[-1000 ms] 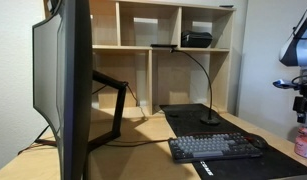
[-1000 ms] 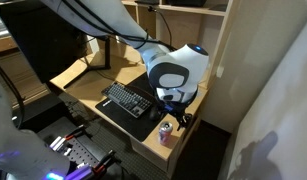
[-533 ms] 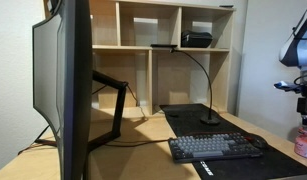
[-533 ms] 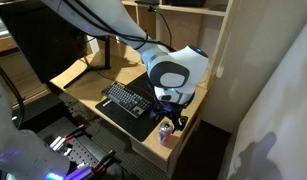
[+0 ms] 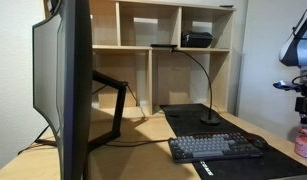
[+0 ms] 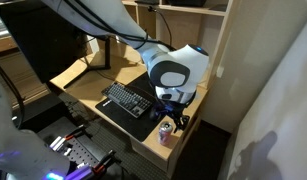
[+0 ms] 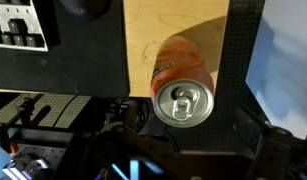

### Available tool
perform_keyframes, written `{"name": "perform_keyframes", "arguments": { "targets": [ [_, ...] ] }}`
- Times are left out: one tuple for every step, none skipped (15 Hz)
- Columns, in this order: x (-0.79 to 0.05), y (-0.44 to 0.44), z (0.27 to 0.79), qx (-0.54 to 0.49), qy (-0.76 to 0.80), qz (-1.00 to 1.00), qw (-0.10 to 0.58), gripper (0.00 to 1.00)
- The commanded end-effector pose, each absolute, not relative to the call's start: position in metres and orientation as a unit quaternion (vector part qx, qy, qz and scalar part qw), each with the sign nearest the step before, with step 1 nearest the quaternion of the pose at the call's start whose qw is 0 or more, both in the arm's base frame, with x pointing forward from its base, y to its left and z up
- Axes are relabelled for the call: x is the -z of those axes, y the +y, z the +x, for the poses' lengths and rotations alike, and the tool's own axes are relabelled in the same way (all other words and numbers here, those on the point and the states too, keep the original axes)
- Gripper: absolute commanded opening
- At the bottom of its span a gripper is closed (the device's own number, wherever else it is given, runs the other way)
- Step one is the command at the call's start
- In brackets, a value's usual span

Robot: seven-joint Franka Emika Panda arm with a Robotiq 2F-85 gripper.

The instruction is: Pick up the pink can

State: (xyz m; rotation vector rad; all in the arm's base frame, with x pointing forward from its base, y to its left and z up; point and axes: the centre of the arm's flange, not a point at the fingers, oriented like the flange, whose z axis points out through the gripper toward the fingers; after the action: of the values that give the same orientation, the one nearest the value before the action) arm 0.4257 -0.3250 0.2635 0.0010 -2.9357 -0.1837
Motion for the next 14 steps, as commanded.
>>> {"name": "perform_keyframes", "arguments": {
  "targets": [
    [-0.264, -0.325, 0.427, 0.06, -0.994, -0.003, 0.096, 1.0],
    [-0.264, -0.326, 0.427, 0.06, -0.994, -0.005, 0.095, 1.0],
    [-0.264, -0.326, 0.427, 0.06, -0.994, -0.006, 0.094, 1.0],
    [-0.264, -0.326, 0.427, 0.06, -0.994, -0.006, 0.094, 1.0],
    [-0.261, -0.327, 0.435, 0.054, -0.993, -0.003, 0.109, 1.0],
    [-0.242, -0.329, 0.45, 0.06, -0.99, -0.008, 0.129, 1.0],
    [-0.23, -0.329, 0.455, 0.061, -0.99, -0.008, 0.128, 1.0],
    [-0.219, -0.326, 0.457, 0.063, -0.991, -0.012, 0.118, 1.0],
    [-0.209, -0.324, 0.46, 0.064, -0.991, -0.013, 0.118, 1.0],
    [-0.195, -0.321, 0.464, 0.061, -0.991, -0.02, 0.122, 1.0],
    [-0.188, -0.321, 0.464, 0.06, -0.99, -0.023, 0.126, 1.0],
    [-0.181, -0.322, 0.462, 0.059, -0.989, -0.027, 0.131, 1.0],
    [-0.176, -0.321, 0.459, 0.057, -0.988, -0.028, 0.138, 1.0],
    [-0.177, -0.318, 0.456, 0.057, -0.986, -0.026, 0.152, 1.0]
  ]
}}
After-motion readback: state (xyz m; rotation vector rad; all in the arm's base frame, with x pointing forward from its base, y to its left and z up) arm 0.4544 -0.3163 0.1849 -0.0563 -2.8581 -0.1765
